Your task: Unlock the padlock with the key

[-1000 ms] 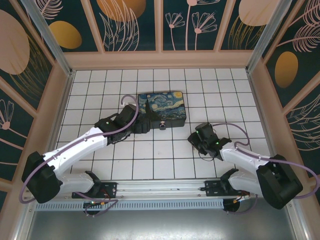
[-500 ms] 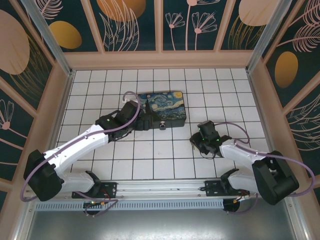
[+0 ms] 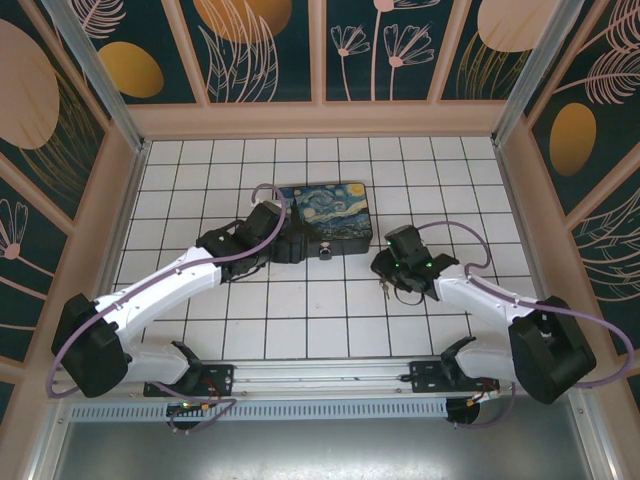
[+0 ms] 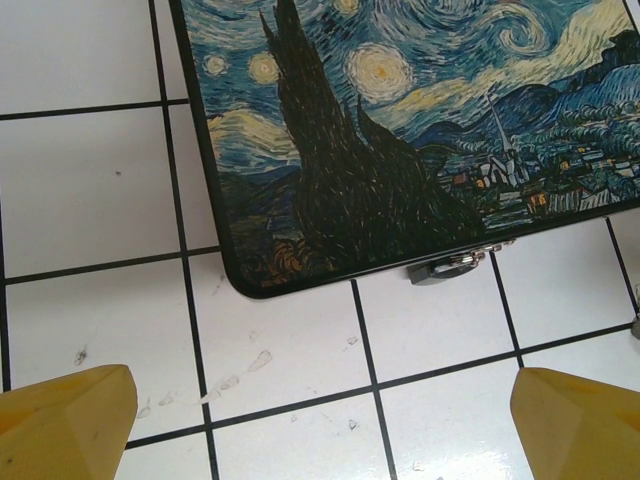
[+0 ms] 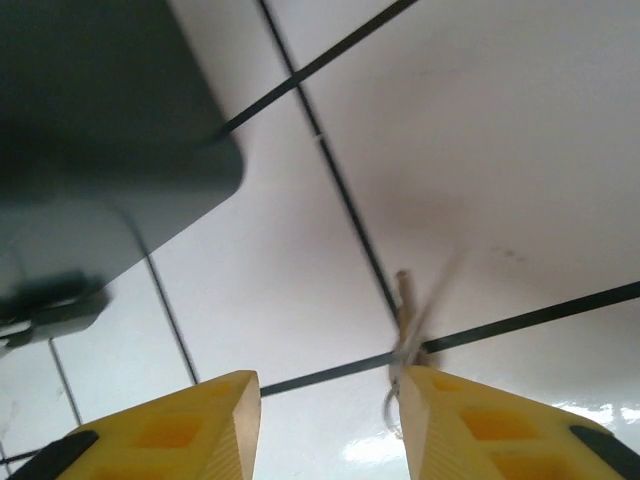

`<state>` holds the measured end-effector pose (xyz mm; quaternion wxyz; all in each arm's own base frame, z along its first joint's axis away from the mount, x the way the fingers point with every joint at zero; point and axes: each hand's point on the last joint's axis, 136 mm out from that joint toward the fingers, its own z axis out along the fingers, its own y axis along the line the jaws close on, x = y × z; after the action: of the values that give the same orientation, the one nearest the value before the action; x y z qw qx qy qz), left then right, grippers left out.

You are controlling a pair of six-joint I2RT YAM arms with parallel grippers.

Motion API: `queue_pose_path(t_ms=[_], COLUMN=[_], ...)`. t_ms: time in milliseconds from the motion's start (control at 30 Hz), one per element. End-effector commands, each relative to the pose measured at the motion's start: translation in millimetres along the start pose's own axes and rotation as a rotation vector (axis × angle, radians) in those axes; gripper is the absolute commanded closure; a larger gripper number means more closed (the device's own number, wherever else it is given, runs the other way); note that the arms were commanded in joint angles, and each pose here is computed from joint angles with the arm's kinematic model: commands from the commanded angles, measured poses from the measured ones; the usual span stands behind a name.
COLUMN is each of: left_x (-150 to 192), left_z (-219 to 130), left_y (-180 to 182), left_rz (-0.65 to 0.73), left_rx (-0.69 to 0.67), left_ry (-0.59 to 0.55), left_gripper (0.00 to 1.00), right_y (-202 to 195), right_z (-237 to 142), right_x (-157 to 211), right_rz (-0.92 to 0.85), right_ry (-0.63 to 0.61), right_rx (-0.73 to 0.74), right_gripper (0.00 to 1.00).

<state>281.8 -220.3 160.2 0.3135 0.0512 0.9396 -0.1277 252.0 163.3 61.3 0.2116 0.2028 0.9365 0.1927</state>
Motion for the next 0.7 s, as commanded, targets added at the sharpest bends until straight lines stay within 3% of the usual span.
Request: queue_pose_path(t_ms=[0, 300, 667], left_x=[-3, -1, -2], left_z=[1, 0, 2], left_y=[-7, -4, -6], left_rz=[0.019, 0.02, 0.018], left_rx=[0.026, 0.015, 0.023], left_ry=[-0.008, -0.01, -0.016], left_gripper=[0.04, 0.04, 0.04], right_y=[-12, -28, -30], right_z=[-1, 1, 18], right_x=[10, 18, 7], right_rz=[-0.071, 0.027, -0.062], right_ry=[0.01, -0.008, 0.042], right_rx=[0.099, 0.109, 0.107], right_gripper=[0.61, 0.59, 0.71])
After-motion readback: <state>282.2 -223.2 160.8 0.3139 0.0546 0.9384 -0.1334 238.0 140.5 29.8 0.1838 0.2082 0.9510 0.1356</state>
